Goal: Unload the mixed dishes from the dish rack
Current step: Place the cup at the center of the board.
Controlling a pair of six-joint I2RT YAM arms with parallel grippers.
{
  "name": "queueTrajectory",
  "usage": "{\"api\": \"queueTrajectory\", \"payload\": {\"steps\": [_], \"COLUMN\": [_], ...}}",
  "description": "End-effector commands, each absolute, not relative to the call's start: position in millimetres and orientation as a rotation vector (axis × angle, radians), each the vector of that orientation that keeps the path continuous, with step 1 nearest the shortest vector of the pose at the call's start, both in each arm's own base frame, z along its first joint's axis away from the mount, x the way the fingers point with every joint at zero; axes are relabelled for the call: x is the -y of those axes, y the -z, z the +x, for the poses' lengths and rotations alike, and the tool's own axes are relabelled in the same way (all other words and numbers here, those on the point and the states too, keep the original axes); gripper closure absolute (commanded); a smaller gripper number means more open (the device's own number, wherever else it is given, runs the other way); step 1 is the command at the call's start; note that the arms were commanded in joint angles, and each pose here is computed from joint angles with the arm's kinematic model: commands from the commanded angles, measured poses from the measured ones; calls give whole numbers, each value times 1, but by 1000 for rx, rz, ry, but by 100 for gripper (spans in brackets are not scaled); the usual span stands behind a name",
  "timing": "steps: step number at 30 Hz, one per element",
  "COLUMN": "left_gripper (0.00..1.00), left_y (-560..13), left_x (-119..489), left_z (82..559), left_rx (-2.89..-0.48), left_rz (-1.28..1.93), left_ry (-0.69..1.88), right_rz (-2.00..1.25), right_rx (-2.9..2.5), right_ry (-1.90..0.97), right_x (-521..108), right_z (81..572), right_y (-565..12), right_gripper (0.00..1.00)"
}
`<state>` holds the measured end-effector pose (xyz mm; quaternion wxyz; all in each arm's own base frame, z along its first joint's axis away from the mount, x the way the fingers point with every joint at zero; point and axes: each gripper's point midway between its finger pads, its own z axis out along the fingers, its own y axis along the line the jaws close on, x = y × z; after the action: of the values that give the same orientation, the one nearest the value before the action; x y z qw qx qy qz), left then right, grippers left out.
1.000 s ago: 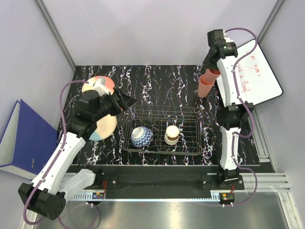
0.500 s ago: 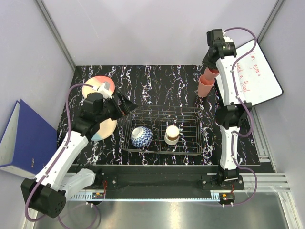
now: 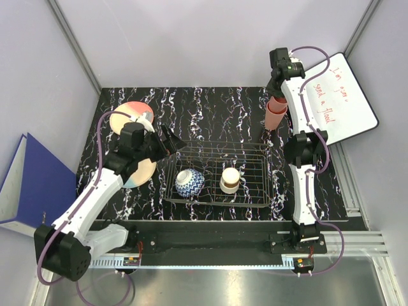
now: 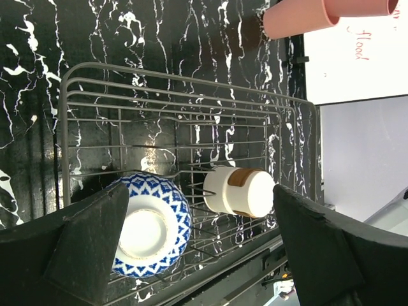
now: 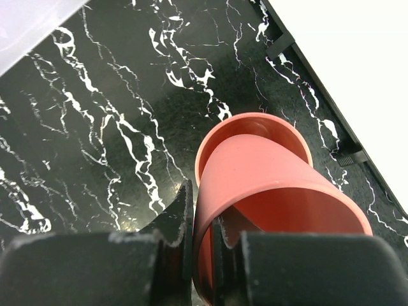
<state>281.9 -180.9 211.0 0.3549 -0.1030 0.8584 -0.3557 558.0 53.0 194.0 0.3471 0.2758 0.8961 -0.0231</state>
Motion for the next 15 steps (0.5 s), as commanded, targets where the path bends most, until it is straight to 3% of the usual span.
{"api": "queueTrajectory", "payload": {"steps": [1, 6, 10, 15], "left_gripper": [1, 1, 1, 1], "left_y": [-218, -217, -219, -221], "left_x": [184, 184, 185, 185], "left_z": [292, 292, 292, 291], "left_rx": [-2172, -2176, -2170, -2162], "left_rz": [-234, -235, -236, -239], "left_ry": [927, 930, 933, 943], "right_rz": [718, 706, 699, 694], "right_rx": [-2248, -2214, -2160, -2098], "right_ry": [51, 34, 10, -64], "right_x": [-46, -46, -45, -49], "right_z": [571, 570, 570, 561], "right_y": [-210, -227, -250, -289], "right_gripper": [100, 67, 55, 50]}}
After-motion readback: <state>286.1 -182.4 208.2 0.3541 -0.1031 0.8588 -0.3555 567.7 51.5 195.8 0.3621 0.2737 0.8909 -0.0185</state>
